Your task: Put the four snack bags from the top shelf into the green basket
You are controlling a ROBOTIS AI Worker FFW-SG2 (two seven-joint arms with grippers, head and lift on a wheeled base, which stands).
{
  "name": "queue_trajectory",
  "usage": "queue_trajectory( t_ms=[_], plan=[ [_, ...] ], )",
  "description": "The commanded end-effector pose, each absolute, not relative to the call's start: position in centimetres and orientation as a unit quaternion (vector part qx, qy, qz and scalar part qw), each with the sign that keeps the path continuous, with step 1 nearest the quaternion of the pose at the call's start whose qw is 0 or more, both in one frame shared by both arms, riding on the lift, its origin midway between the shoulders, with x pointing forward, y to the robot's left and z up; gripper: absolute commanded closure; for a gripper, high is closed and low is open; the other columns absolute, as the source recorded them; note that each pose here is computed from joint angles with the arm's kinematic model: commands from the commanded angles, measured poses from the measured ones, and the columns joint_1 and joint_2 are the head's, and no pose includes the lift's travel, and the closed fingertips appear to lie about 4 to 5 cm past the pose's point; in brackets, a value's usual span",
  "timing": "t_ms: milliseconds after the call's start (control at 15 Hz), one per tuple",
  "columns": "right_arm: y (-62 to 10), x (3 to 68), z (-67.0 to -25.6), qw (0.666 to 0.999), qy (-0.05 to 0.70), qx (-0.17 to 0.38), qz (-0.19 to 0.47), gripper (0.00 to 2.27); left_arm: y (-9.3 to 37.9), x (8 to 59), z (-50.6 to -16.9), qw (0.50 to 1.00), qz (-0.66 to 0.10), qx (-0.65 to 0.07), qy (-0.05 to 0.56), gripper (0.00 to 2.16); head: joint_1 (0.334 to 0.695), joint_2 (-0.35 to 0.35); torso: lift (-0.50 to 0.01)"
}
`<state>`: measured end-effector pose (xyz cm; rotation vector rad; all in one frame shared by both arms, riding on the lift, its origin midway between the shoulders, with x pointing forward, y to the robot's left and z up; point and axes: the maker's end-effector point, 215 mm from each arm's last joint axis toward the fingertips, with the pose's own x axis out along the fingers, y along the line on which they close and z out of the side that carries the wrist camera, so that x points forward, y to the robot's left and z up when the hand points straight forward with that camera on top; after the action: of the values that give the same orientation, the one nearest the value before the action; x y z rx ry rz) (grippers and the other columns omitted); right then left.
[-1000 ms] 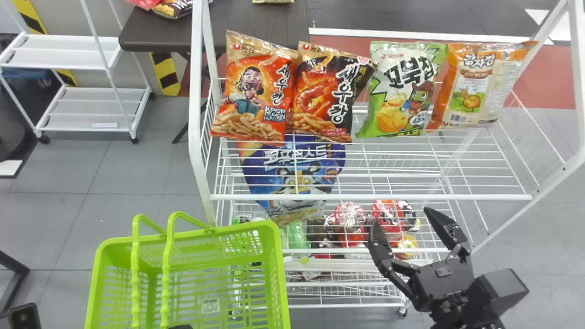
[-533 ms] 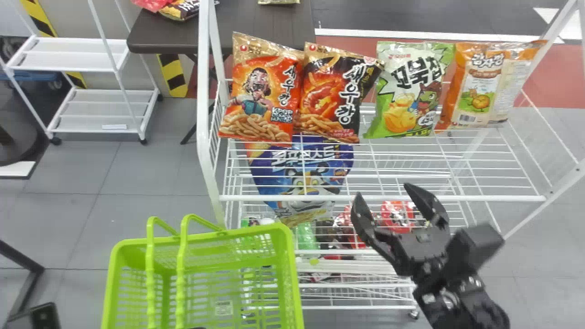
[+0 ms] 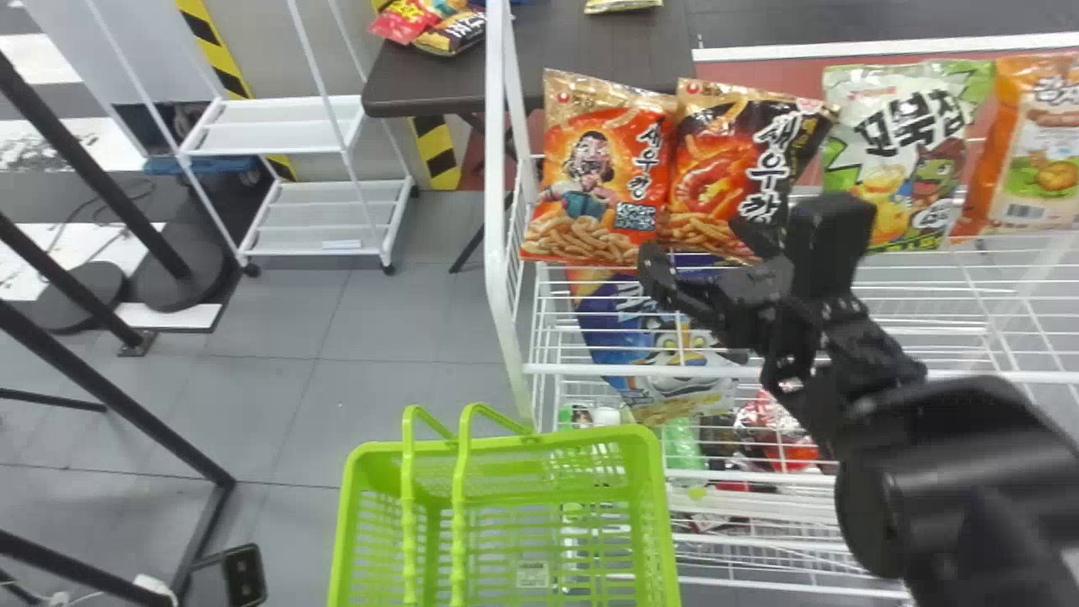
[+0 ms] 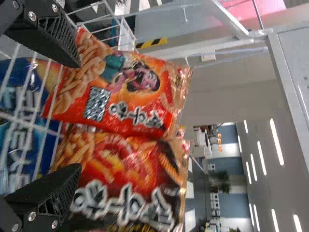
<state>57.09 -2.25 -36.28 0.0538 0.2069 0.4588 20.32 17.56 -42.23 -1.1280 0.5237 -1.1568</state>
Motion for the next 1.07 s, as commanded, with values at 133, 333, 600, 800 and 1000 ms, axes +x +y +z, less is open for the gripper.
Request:
queue_trajectory(
  t_ms=[133,333,600,800,1000],
  plan=[
    [3.1,62.0,-37.4,0.955,0.143,-0.02,0.26,0.08,17.8,20.0,-42.0,0.66,-0.511,-0.501,0.228,2.15,0.695,0.25,0.0],
    [1.9,65.5,-39.6,0.952,0.162,-0.051,0.255,0.08,17.8,20.0,-42.1,0.66,-0.51,-0.503,0.227,2.15,0.695,0.273,0.0],
    [2.0,67.3,-40.3,0.944,0.154,-0.029,0.289,0.09,18.1,20.0,-42.1,0.663,-0.506,-0.503,0.226,2.15,0.695,0.261,0.0],
    [2.1,67.6,-40.0,0.936,0.153,-0.022,0.317,0.44,18.4,20.1,-42.1,0.665,-0.503,-0.504,0.225,2.15,0.695,0.259,0.0],
    [2.3,67.4,-39.8,0.93,0.155,-0.012,0.334,1.89,18.5,20.1,-42.2,0.665,-0.502,-0.505,0.225,2.15,0.695,0.264,0.0]
  ],
)
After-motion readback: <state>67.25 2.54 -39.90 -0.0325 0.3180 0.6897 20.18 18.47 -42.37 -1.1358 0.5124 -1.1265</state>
